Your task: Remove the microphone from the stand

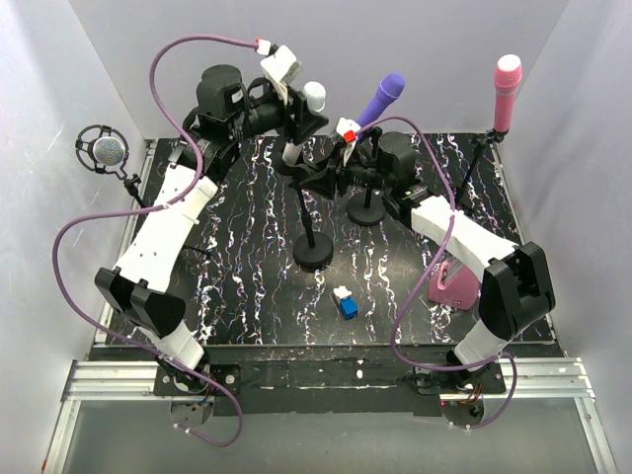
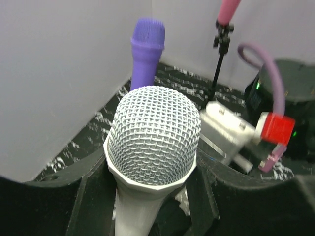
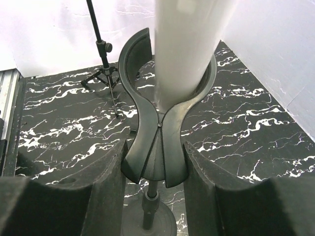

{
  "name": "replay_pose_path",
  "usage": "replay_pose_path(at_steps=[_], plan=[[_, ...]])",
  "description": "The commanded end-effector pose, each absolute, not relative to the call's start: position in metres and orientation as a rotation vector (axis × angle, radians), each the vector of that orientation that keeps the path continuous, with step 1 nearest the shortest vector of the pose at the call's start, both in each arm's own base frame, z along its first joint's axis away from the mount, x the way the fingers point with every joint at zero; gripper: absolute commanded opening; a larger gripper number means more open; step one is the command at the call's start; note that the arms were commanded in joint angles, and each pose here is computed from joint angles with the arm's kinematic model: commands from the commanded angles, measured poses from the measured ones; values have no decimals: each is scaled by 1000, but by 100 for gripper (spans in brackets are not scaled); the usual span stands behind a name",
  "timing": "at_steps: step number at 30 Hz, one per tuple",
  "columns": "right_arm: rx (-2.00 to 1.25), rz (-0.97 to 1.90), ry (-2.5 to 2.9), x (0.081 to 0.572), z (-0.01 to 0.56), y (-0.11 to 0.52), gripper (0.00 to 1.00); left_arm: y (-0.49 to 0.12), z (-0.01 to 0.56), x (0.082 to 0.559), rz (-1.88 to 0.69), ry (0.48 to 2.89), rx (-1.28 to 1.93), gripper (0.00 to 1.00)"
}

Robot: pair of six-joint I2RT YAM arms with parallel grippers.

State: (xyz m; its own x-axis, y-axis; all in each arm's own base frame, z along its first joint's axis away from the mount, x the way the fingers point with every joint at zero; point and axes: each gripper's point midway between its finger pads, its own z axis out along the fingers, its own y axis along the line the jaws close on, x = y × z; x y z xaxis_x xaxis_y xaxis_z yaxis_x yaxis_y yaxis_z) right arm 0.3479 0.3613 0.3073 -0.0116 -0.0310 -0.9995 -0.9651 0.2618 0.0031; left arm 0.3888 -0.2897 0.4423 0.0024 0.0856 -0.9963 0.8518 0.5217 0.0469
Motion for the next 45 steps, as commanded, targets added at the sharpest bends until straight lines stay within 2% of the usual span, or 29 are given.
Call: replay_pose_path(at_steps=[1,6,12,13,14,16,17,18,19,32,39,45], plan=[[-1085,992,1339,342,310,362,1,-292,514,379,-731,1284,847,0],[-1094,992,1358,342,302,361,1,-283,572,387,-635,1142,801,0],[-1088,988,1359,339,305,359,1,-273,601,381,-566,1062,785,0],[-1092,991,1350,337,308,358,7,-271,601,381,-549,1062,788,0],[-1099,992,1342,334,310,357,20,-268,599,380,-524,1064,790,0],[-1095,977,1331,330,316,353,49,-259,593,384,-464,1080,774,0],[-1088,966,1330,329,319,351,68,-251,594,383,-425,1081,755,0],[-1087,962,1323,327,322,349,78,-246,589,385,-394,1095,741,0],[-1085,960,1323,325,325,347,80,-242,584,386,-367,1108,737,0],[-1046,907,1262,295,380,320,88,-208,506,397,-190,1351,726,0],[-997,846,1242,282,407,298,88,-178,418,410,-70,1681,715,0],[-958,741,1300,272,418,271,88,-130,342,406,91,1952,641,0]])
